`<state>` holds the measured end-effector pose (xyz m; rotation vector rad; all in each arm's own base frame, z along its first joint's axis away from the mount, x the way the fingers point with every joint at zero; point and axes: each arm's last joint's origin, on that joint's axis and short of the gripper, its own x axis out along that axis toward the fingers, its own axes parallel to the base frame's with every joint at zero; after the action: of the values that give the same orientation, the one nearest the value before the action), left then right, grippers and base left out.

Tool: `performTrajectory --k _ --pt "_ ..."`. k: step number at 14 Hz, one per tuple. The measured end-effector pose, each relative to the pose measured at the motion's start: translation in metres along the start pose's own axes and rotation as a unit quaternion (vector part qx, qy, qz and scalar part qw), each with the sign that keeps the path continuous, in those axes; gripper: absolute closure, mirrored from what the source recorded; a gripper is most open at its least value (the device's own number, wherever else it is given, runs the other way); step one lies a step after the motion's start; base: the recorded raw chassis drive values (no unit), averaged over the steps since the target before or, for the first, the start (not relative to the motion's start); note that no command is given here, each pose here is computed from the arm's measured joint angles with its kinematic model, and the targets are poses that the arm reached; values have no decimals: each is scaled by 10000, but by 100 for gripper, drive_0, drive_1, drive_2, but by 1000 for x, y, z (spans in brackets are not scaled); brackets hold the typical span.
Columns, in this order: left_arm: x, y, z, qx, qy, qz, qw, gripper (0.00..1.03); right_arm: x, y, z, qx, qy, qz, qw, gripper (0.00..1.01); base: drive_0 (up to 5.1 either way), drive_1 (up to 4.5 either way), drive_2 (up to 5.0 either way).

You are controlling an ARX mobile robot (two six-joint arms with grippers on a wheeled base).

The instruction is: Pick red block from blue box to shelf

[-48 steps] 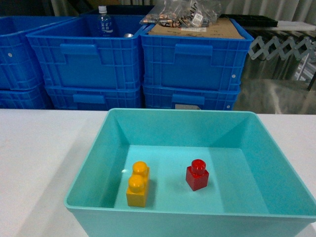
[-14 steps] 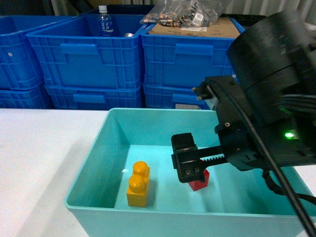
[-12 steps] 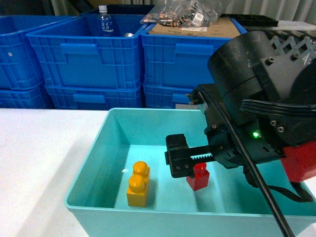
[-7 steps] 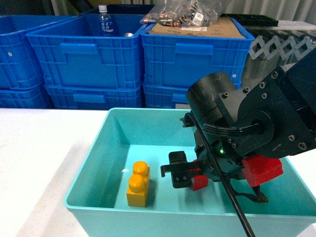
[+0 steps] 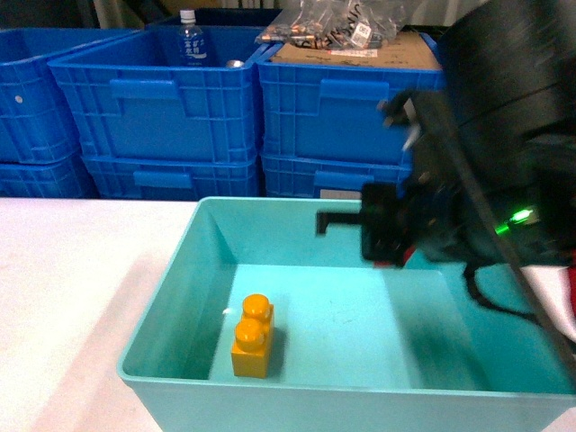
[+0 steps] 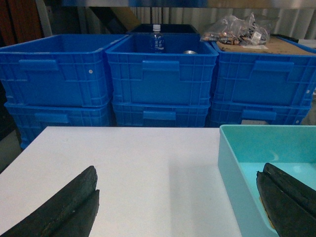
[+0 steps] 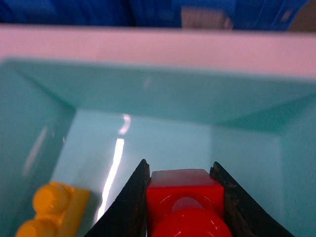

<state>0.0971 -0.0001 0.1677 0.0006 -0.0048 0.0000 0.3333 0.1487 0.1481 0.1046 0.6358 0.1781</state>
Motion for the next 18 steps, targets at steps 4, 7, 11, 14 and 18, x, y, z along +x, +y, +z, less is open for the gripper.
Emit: performTrajectory --k 4,7,11,14,18 --pt "0 0 0 0 0 0 10000 5 -138 -57 -30 -662 -2893 -951 9502 73 0 0 0" --pt "0 0 0 0 -2 2 10000 5 -155 -82 -65 -614 -2960 -917 9488 73 0 0 0" --pt "0 0 0 0 -6 0 10000 5 -174 -103 -90 -582 -2989 -930 9480 73 0 0 0" --pt "0 0 0 0 -4 0 10000 5 -187 -107 -95 -571 -3098 -933 9445 73 0 0 0" --pt "0 0 0 0 -6 0 10000 5 -201 -116 -98 -573 -3160 -935 9424 73 0 0 0"
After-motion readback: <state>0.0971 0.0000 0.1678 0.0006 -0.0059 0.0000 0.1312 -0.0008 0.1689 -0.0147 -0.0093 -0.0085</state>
